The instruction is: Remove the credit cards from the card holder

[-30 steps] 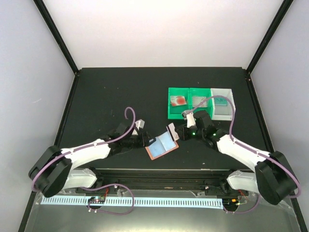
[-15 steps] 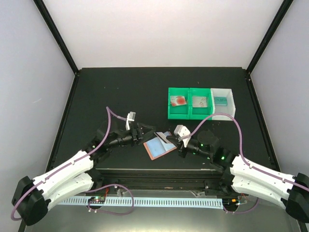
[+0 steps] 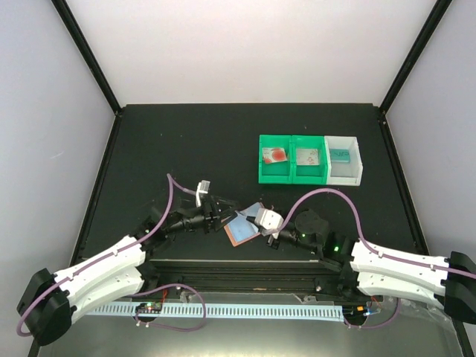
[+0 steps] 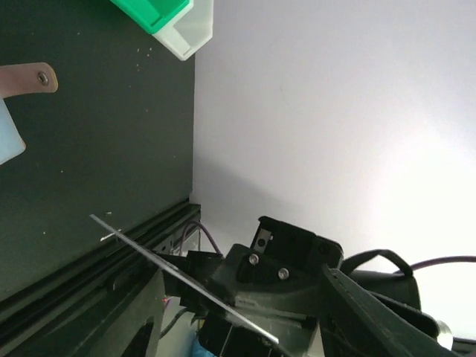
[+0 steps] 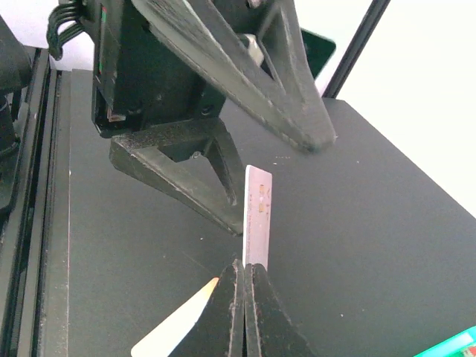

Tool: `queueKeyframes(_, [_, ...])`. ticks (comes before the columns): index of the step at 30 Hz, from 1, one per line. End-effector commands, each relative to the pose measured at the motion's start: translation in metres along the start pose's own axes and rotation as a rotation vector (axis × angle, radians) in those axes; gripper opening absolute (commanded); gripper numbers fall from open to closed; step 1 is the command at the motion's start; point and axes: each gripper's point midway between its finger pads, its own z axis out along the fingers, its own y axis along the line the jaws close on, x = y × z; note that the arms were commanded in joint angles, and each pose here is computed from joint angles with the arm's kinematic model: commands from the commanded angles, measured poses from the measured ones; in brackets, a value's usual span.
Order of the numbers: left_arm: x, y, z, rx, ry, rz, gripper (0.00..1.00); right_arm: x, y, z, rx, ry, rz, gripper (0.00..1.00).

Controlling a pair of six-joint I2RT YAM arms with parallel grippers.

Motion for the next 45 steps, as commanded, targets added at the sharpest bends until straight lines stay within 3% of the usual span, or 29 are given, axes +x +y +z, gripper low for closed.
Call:
queueKeyframes(1, [0.006,-0.010,0.006,0.042,0.040,-0.012,0.52,-0.030,-0.002,0.000,0.035,-0.080,-0.088,0.01])
queueKeyframes(6, [0.007,-0.010,0.007,0.041,0.042,0.016,0.10,-0.024,0.000,0.001,0.035,-0.054,-0.084,0.01])
queueKeyframes(8, [0.007,-0.010,0.006,0.038,0.041,0.039,0.02,-0.019,0.004,0.000,0.009,-0.022,-0.059,0.05])
queueKeyframes(17, [0.001,-0.004,-0.001,-0.027,-0.014,0.288,0.02,-0.027,0.003,-0.008,-0.019,0.123,0.379,0.43])
queueKeyframes(21, [-0.007,-0.004,-0.010,-0.064,-0.079,0.416,0.02,-0.041,-0.003,-0.004,-0.021,0.165,0.531,0.51])
queueKeyframes(29, [-0.012,-0.004,-0.025,-0.058,-0.153,0.486,0.02,-0.037,-0.023,0.001,-0.115,0.149,0.896,0.53])
queueKeyframes(34, [-0.009,-0.019,-0.029,-0.002,-0.166,0.517,0.01,-0.032,-0.027,-0.002,-0.245,0.047,1.107,0.52])
queueKeyframes(38, [-0.005,-0.032,-0.028,0.052,-0.147,0.525,0.02,-0.045,-0.019,-0.004,-0.357,-0.015,1.170,0.51])
queueKeyframes(45, [-0.006,-0.031,-0.025,0.062,-0.143,0.512,0.02,-0.053,-0.021,-0.009,-0.373,-0.073,1.205,0.32])
